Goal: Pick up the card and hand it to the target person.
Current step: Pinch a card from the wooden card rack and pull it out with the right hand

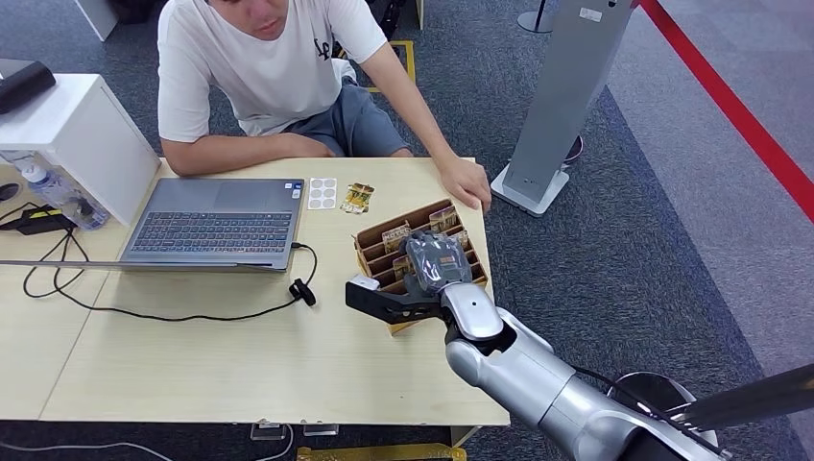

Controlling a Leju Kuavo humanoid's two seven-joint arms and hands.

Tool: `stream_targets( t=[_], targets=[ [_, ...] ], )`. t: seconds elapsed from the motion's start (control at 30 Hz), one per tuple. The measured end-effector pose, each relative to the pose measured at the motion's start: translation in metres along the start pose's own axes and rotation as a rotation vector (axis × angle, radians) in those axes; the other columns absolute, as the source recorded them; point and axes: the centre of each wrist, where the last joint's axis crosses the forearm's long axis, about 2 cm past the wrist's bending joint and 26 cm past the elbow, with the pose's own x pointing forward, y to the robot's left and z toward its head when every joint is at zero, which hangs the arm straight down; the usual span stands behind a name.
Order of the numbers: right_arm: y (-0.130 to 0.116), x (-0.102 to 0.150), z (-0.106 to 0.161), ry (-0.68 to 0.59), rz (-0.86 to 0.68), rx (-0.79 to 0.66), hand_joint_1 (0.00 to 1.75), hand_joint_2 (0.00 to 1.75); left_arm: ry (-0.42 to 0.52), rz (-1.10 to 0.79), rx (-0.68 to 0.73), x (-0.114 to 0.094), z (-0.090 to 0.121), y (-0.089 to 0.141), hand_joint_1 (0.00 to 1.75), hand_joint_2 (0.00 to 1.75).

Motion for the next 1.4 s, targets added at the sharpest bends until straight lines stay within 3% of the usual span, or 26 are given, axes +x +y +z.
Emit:
stream_targets(
  t=[0.43,0.57,0.8,1.4],
  targets=[
    [0.0043,-0.0032,-0.0005,0.012,0.001,0.021,0.82,1.75,0.000,-0.003,-0.002,0.0000,0.0000,-0.0001,0.00,0.00],
    [0.0057,-0.0042,-0.0007,0.014,0.002,0.026,1.14,1.75,0.000,-0.003,-0.003,0.0001,0.0000,-0.0001,0.00,0.00],
    [0.0071,-0.0052,-0.0009,0.012,0.001,0.028,1.37,1.75,-0.001,-0.003,-0.004,0.0006,0.0000,-0.0002,0.00,0.00],
    [0.0060,-0.0044,-0.0026,0.005,-0.005,0.026,1.43,1.75,-0.016,-0.027,-0.015,0.0030,-0.0002,-0.0006,0.00,0.00]
  ],
)
